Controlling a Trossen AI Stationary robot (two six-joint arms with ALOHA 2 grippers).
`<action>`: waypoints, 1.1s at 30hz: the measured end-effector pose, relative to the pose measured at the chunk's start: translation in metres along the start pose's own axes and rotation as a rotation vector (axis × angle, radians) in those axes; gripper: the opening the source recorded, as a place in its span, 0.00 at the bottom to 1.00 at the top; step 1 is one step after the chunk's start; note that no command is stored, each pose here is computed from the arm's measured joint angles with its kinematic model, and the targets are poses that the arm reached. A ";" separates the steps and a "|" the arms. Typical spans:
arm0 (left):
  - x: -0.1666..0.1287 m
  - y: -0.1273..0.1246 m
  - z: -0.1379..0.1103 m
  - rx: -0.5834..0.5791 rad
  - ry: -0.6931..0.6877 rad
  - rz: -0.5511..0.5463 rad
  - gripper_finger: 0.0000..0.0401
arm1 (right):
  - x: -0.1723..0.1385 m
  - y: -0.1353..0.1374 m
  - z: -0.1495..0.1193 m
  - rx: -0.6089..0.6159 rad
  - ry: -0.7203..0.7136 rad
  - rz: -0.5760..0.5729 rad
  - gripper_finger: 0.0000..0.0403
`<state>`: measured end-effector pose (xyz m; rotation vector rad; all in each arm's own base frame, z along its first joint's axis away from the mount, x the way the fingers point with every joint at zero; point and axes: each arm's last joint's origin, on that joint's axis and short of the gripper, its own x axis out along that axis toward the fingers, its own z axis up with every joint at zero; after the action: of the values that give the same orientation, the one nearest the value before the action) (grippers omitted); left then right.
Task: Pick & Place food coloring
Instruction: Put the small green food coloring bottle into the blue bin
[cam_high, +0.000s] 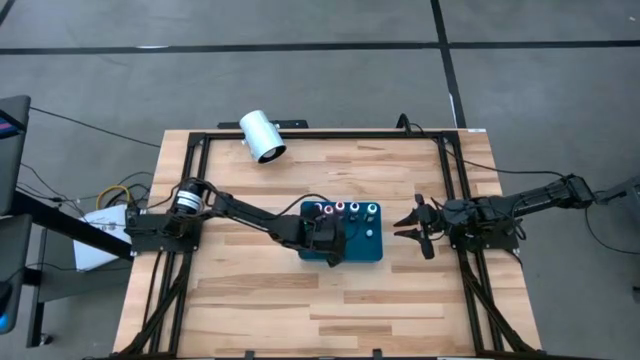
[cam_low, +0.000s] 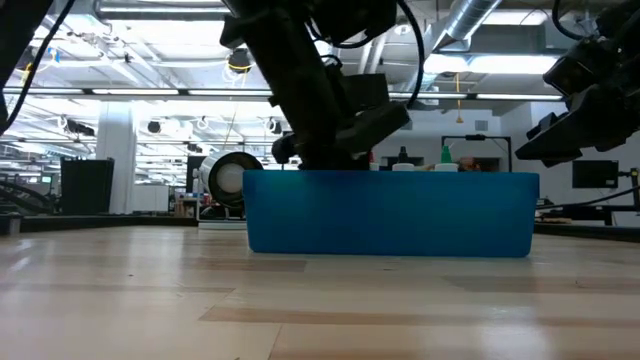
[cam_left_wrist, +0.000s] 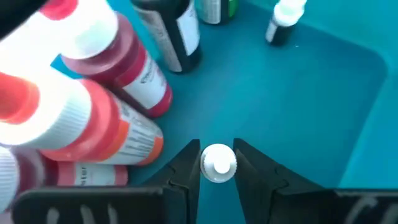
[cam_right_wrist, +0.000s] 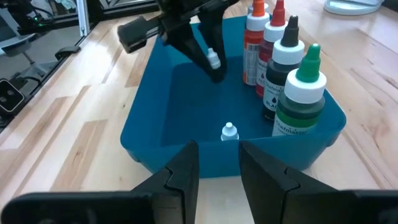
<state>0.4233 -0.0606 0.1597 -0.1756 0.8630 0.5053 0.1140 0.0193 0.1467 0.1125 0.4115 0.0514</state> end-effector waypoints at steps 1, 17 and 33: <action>0.000 0.001 0.000 0.000 0.003 0.004 0.18 | 0.000 0.000 0.000 0.000 0.000 0.000 0.25; 0.005 0.011 0.002 -0.010 0.048 0.010 0.18 | 0.000 0.000 0.000 -0.001 0.005 -0.001 0.25; 0.005 0.012 0.000 -0.002 0.061 0.020 0.18 | 0.000 0.000 0.000 0.000 0.005 -0.001 0.25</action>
<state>0.4205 -0.0480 0.1567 -0.1849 0.9245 0.5212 0.1138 0.0192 0.1463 0.1120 0.4161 0.0508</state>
